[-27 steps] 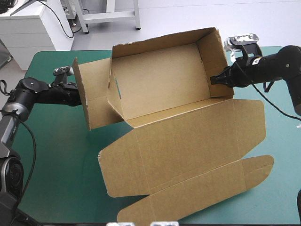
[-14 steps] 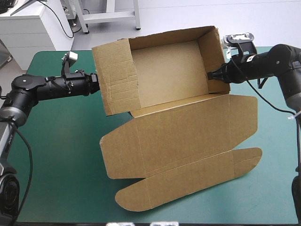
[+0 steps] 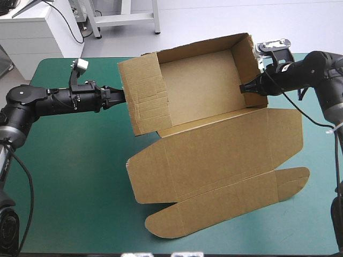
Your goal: Fold the box
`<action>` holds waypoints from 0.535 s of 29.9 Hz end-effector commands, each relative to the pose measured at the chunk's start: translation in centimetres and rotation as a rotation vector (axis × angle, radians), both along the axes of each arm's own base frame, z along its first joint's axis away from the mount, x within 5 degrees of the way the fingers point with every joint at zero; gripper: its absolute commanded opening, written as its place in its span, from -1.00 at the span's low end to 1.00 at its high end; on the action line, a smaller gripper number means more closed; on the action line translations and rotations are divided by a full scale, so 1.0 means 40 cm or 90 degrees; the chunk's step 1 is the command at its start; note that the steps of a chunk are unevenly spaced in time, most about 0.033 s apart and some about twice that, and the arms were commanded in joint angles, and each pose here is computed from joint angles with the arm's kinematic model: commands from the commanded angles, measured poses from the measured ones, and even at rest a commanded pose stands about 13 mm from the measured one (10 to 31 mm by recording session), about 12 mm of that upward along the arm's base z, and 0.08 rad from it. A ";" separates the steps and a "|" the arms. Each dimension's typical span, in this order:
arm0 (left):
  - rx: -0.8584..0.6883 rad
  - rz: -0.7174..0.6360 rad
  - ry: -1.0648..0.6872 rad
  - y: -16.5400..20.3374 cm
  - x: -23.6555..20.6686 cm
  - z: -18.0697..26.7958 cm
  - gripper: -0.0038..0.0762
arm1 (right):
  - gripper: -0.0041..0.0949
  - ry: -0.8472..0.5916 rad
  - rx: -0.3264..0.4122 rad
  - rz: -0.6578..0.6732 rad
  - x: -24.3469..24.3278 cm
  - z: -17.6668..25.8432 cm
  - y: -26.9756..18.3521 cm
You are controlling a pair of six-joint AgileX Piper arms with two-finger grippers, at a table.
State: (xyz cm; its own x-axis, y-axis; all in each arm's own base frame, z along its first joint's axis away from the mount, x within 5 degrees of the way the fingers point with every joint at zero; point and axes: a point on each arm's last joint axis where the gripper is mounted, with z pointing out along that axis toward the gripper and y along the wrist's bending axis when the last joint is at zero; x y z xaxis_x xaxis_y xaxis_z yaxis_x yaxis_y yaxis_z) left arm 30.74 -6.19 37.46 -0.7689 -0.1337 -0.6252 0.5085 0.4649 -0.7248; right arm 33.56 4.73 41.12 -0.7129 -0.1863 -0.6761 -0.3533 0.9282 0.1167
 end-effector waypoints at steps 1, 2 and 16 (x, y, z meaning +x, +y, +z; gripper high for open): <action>-0.045 -0.022 -0.043 -0.012 -0.032 0.062 -0.92 | -0.96 -0.069 0.017 -0.014 -0.022 0.062 -0.005; -0.048 -0.023 -0.043 -0.013 -0.032 0.063 -0.92 | -0.96 -0.068 0.012 -0.015 -0.022 0.061 -0.007; -0.072 -0.049 -0.053 -0.016 -0.041 0.072 0.08 | -0.96 -0.067 -0.023 -0.020 -0.022 0.057 -0.015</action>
